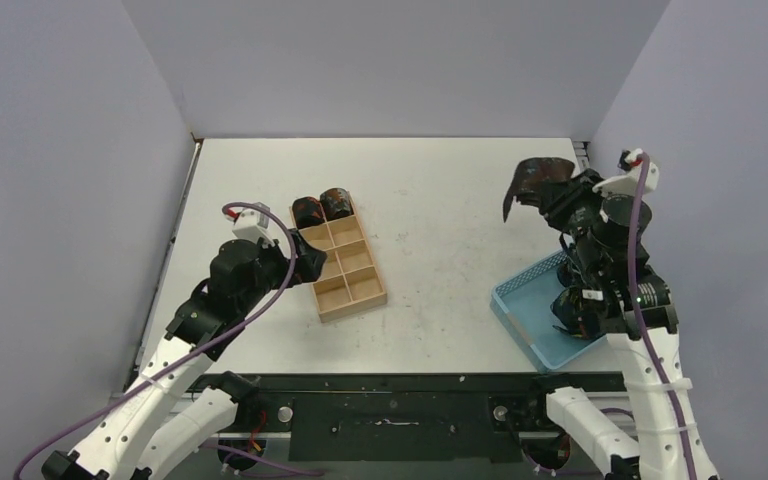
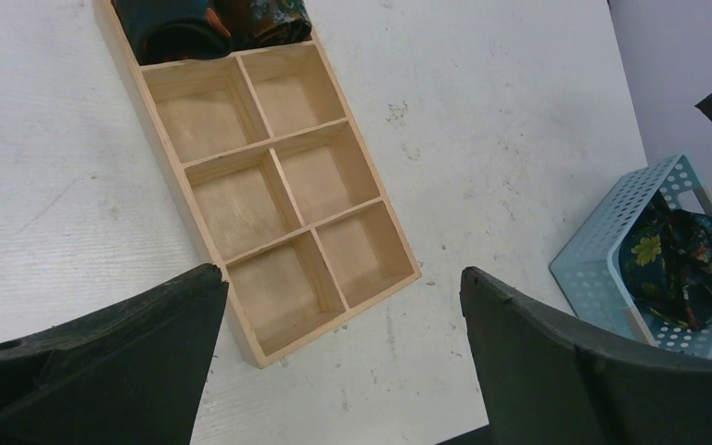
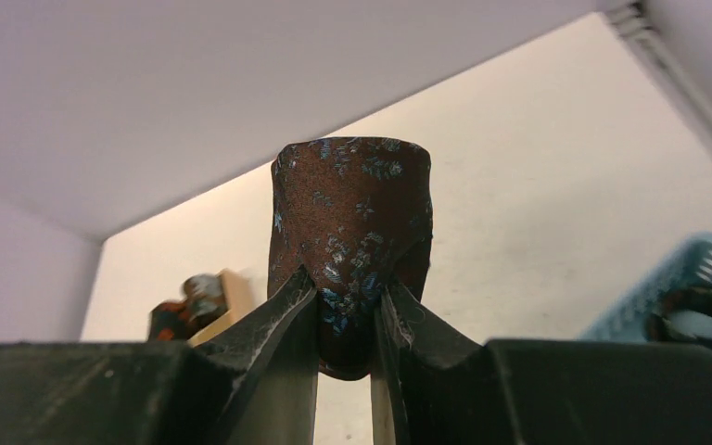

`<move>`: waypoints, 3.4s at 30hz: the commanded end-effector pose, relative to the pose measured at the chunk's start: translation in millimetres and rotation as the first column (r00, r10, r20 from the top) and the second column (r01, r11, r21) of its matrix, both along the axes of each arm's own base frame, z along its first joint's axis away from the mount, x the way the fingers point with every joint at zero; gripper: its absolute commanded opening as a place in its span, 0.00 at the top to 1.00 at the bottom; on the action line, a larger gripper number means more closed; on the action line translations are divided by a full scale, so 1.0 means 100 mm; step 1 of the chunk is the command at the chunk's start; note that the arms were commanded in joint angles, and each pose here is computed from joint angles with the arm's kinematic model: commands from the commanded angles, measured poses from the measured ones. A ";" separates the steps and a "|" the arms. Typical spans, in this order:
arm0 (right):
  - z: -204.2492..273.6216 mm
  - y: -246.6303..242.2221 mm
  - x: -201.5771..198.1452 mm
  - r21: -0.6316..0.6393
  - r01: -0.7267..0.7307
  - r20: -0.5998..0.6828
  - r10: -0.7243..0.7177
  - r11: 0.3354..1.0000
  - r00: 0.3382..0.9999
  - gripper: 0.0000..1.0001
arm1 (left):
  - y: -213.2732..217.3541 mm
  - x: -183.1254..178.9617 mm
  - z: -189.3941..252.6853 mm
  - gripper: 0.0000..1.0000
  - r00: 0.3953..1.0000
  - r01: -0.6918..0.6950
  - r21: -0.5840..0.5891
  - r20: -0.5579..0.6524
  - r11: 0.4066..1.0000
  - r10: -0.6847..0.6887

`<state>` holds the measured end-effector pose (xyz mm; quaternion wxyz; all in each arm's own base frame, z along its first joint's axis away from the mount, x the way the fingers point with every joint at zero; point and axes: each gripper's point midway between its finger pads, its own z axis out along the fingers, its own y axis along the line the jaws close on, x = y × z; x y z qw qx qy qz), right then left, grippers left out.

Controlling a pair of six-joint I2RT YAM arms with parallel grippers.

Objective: Roll the ties
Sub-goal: Pick up the tie from the bin, then place the tie at the center of the board, then move the storage box to the center of the board.

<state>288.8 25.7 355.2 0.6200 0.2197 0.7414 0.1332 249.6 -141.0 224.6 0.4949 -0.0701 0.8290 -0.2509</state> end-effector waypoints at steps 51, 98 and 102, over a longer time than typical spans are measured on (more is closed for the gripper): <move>-1.75 1.74 -0.14 -0.309 -0.561 -0.405 0.428 0.768 0.808 0.19 | 0.16 0.94 -1.54 0.62 0.870 -0.190 0.348 -0.373 0.918 0.322; -2.90 -0.16 0.35 -0.279 0.119 -0.555 -0.261 0.953 0.790 0.55 | -0.33 0.34 -0.56 0.14 0.978 -0.086 0.010 -0.189 0.996 0.087; -2.86 -0.10 0.69 -0.314 0.088 -0.545 -0.256 0.945 0.799 0.69 | -0.36 0.11 -0.56 0.16 0.985 -0.054 -0.042 -0.167 0.998 0.046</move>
